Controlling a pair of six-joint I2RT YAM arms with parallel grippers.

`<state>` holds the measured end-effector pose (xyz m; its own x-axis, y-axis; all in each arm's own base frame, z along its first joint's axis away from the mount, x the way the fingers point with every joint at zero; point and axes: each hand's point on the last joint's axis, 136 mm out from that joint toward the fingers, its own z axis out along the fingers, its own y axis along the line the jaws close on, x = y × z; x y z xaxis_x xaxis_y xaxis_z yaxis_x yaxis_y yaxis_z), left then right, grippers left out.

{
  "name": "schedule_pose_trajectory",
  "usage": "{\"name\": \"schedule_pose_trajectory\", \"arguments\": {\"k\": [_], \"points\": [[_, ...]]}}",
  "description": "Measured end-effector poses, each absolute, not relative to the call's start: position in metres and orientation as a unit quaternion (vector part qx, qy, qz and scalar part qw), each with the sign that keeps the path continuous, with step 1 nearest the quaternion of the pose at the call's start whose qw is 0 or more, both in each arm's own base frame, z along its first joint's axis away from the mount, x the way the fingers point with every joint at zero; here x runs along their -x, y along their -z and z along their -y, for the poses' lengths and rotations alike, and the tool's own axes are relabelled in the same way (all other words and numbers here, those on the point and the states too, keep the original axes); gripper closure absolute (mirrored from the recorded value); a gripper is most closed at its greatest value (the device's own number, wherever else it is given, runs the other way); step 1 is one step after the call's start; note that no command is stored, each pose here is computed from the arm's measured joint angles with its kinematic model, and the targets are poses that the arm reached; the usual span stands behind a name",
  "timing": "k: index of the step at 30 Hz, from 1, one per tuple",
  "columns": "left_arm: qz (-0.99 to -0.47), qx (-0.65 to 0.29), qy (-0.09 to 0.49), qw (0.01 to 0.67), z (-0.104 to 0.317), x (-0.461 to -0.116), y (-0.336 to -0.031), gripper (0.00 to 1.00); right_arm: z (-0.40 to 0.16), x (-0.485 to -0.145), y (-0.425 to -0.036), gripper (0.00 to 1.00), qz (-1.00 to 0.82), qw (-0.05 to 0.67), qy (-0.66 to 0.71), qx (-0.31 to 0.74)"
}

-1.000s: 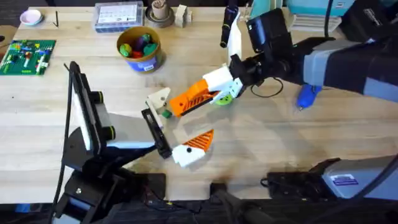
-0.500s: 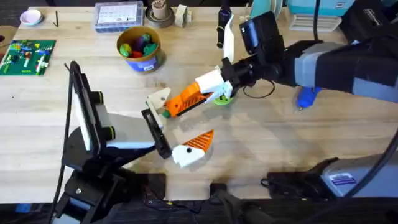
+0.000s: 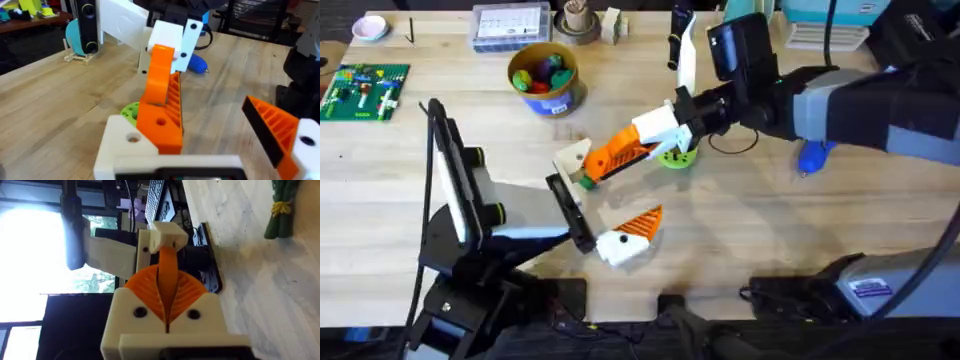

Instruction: Pick up the gripper from the table and insert it into the empty holder that is missing its gripper. Then pick up a screw, insert it into the mounting hole, and use the screwdriver to tighten it. Finally, clean up the table by picking up the vegetable and placing it into the bucket.

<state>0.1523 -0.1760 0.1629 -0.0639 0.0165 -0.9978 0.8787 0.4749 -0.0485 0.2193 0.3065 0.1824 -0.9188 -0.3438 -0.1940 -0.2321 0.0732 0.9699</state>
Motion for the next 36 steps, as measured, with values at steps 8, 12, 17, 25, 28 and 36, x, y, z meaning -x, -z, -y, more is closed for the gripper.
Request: {"name": "schedule_pose_trajectory", "arguments": {"k": [8,12,17,25,28,36], "points": [[-0.633,-0.350,0.363,0.588,0.174,-0.155,-0.163,0.008,-0.310,-0.226,-0.182,0.993,0.743,0.043,0.645,-0.173],[-0.638,-0.339,0.351,0.595,0.171,-0.161,-0.163,0.008,-0.314,-0.232,-0.184,0.993,0.748,0.036,0.643,-0.161],[-0.643,-0.329,0.341,0.601,0.168,-0.165,-0.163,0.008,-0.320,-0.235,-0.184,0.994,0.754,0.033,0.639,-0.148],[-0.646,-0.308,0.320,0.621,0.161,-0.175,-0.168,0.008,-0.332,-0.235,-0.188,0.994,0.756,0.017,0.637,-0.149],[-0.646,-0.300,0.311,0.629,0.157,-0.179,-0.171,0.008,-0.338,-0.237,-0.192,0.994,0.753,0.006,0.640,-0.150],[-0.664,-0.274,0.291,0.632,0.148,-0.189,-0.167,0.008,-0.351,-0.241,-0.183,0.994,0.750,0.015,0.646,-0.140]]}}
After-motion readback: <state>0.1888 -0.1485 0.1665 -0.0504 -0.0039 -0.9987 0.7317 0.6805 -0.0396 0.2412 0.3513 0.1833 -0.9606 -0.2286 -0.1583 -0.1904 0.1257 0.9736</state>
